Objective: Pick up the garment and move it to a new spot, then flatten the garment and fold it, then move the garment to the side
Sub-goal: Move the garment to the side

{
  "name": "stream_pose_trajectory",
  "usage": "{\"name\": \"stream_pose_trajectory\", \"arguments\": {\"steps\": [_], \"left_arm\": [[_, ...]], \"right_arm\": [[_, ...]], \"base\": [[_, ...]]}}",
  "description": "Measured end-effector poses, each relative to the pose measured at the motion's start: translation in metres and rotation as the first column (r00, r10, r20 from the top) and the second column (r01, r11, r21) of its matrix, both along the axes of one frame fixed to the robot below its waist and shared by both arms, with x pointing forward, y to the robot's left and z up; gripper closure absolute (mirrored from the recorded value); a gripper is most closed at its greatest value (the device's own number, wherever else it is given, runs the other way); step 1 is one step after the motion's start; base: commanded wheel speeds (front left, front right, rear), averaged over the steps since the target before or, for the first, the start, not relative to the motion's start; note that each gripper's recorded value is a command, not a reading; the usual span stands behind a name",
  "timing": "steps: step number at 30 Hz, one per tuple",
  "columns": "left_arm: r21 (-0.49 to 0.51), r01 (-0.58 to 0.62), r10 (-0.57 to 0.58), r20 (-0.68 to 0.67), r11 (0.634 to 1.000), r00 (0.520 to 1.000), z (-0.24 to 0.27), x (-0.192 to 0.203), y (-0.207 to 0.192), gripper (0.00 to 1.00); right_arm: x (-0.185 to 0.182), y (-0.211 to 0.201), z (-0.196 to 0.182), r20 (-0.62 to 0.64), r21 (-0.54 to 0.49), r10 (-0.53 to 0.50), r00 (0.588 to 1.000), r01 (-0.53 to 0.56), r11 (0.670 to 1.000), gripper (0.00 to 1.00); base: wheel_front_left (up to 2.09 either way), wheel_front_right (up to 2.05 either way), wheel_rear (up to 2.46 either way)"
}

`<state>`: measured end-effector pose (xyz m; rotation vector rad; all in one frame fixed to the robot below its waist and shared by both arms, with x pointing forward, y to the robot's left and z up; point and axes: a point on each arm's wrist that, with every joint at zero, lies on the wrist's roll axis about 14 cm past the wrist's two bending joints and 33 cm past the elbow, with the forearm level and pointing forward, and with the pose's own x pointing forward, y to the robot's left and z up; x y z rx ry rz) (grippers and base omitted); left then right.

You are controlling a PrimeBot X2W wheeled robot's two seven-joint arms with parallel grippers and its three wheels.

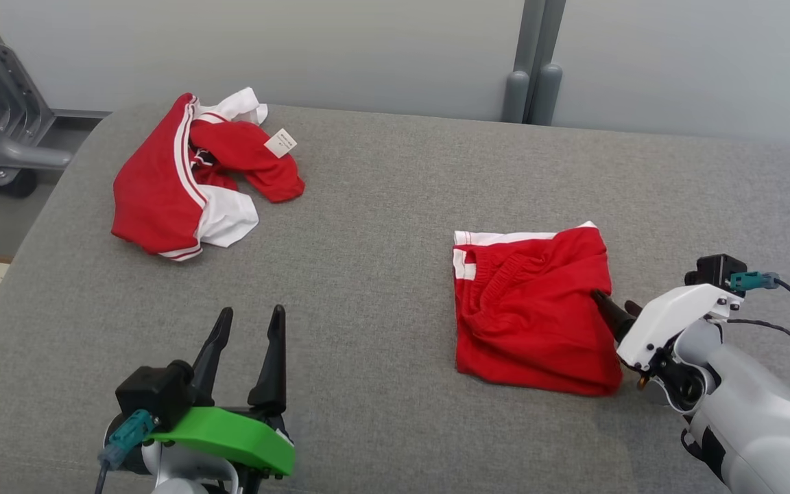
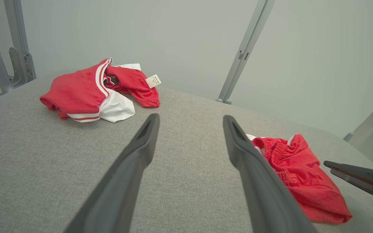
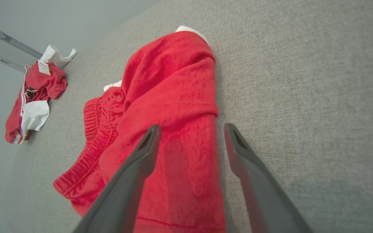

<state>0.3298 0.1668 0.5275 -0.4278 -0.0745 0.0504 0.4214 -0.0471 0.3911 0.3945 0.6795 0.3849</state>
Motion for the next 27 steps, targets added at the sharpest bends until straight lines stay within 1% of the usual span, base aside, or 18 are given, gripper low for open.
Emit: {"name": "stream_pose_trajectory", "arguments": {"steps": [7, 14, 15, 16, 17, 18, 19, 20, 21, 22, 27], "left_arm": [[0.001, -0.023, 0.023, -0.009, 1.0, 1.0, -0.002, -0.002, 0.006, 0.0], [0.001, -0.04, 0.04, -0.014, 0.999, 0.999, -0.003, -0.003, 0.011, 0.0], [0.001, -0.041, 0.041, -0.015, 0.999, 0.999, -0.003, -0.003, 0.012, 0.0], [0.001, -0.041, 0.041, -0.015, 0.999, 0.999, -0.003, -0.003, 0.012, 0.0], [0.003, -0.042, 0.042, -0.015, 0.999, 0.999, -0.003, -0.003, 0.012, 0.0], [0.005, -0.043, 0.043, -0.015, 0.999, 0.999, -0.003, -0.004, 0.012, 0.0], [0.007, -0.044, 0.044, -0.014, 0.999, 0.999, -0.003, -0.004, 0.012, 0.0], [0.007, -0.044, 0.045, -0.013, 0.999, 0.999, -0.003, -0.004, 0.013, 0.0], [0.006, -0.045, 0.045, -0.012, 0.999, 0.999, -0.002, -0.004, 0.013, 0.0], [0.006, -0.045, 0.045, -0.011, 0.999, 0.999, -0.002, -0.004, 0.013, 0.0], [0.006, -0.045, 0.045, -0.014, 0.999, 0.999, -0.001, -0.003, 0.014, 0.0]], "right_arm": [[-0.001, 0.003, -0.011, -0.049, 0.0, -0.001, 0.999, 0.001, 1.0, 0.0], [-0.007, 0.017, -0.019, -0.088, 0.005, 0.031, 0.996, -0.031, 1.0, 0.0], [-0.008, 0.018, -0.019, -0.091, 0.003, 0.034, 0.995, -0.034, 0.999, 0.09], [-0.008, 0.018, -0.02, -0.091, 0.0, 0.038, 0.995, -0.039, 0.999, 0.35], [-0.008, 0.019, -0.02, -0.093, -0.002, 0.043, 0.995, -0.043, 0.999, 0.54], [-0.008, 0.02, -0.02, -0.091, -0.004, 0.046, 0.995, -0.046, 0.999, 0.58], [-0.007, 0.02, -0.019, -0.089, -0.004, 0.048, 0.995, -0.049, 0.999, 0.74], [-0.006, 0.021, -0.018, -0.086, -0.005, 0.05, 0.995, -0.05, 0.999, 0.8], [-0.004, 0.022, -0.017, -0.082, -0.008, 0.054, 0.995, -0.054, 0.998, 0.98], [-0.003, 0.022, -0.016, -0.077, -0.01, 0.057, 0.995, -0.058, 0.998, 1.0], [0.002, 0.021, -0.013, -0.067, -0.02, 0.06, 0.996, -0.062, 0.998, 1.0]], "base": [[0.0, 0.0, 0.0], [0.0, 0.0, 0.0], [0.0, 0.0, 0.0], [0.0, 0.0, 0.0], [0.0, 0.0, 0.0], [0.0, 0.0, 0.0], [0.0, 0.0, 0.0], [0.0, 0.0, 0.0], [0.0, 0.0, 0.0], [0.0, 0.0, 0.0], [0.0, 0.0, 0.0]]}}
